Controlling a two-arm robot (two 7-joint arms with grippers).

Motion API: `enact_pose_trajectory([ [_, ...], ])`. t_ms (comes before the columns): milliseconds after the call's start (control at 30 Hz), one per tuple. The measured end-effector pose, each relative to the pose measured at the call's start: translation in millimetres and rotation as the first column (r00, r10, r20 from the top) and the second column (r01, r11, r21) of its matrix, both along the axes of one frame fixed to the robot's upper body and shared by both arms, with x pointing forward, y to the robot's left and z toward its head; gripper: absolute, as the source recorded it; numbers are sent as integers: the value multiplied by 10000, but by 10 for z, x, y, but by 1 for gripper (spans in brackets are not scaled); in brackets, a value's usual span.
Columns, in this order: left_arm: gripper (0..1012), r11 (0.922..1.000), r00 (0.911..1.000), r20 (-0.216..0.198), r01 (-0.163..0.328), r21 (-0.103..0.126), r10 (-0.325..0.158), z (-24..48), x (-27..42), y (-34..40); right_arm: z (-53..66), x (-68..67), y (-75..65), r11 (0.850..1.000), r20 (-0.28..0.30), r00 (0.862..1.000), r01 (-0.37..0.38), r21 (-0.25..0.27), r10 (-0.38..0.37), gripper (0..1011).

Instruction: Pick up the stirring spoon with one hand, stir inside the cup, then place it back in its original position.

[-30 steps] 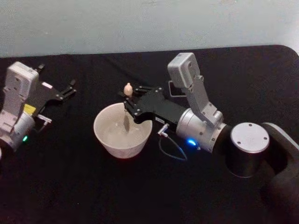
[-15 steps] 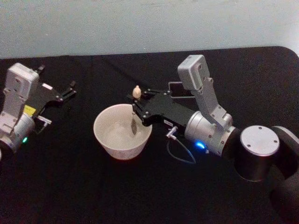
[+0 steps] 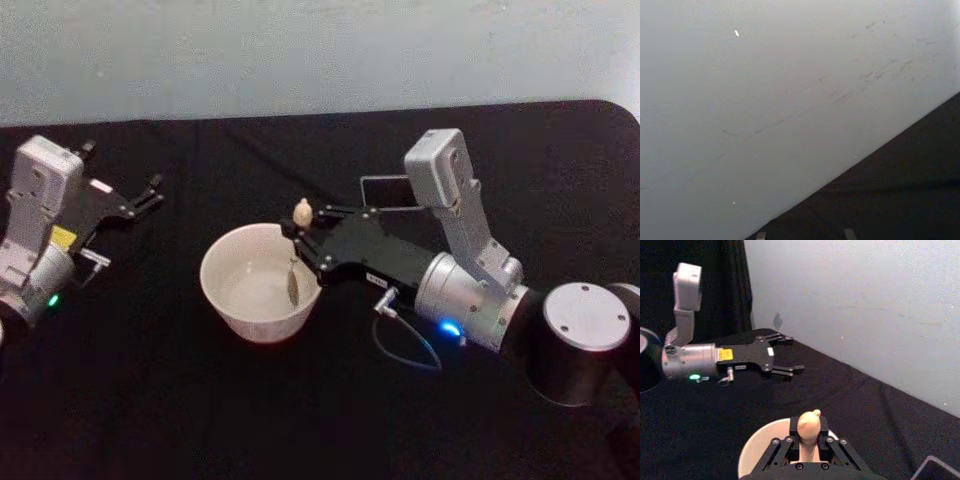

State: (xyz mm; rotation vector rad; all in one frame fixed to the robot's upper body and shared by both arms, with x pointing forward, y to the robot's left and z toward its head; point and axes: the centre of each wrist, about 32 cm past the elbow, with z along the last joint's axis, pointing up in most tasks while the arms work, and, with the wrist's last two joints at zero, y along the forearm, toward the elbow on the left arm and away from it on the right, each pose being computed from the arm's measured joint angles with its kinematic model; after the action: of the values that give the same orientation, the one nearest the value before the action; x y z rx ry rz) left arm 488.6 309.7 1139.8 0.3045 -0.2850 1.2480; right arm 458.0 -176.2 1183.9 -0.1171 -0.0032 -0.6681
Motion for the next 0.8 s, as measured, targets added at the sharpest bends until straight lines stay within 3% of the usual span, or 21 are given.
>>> enact_pose_trajectory([
  [333,1001,10000,10000,0,0,0,0,0,0,0,-3,-80,47,9993,-47,9993,-383,-7,383,197],
  [800,1001,10000,10000,0,1,0,-1,0,0,0,6,-63,194,9978,-36,9978,-656,82,657,197],
])
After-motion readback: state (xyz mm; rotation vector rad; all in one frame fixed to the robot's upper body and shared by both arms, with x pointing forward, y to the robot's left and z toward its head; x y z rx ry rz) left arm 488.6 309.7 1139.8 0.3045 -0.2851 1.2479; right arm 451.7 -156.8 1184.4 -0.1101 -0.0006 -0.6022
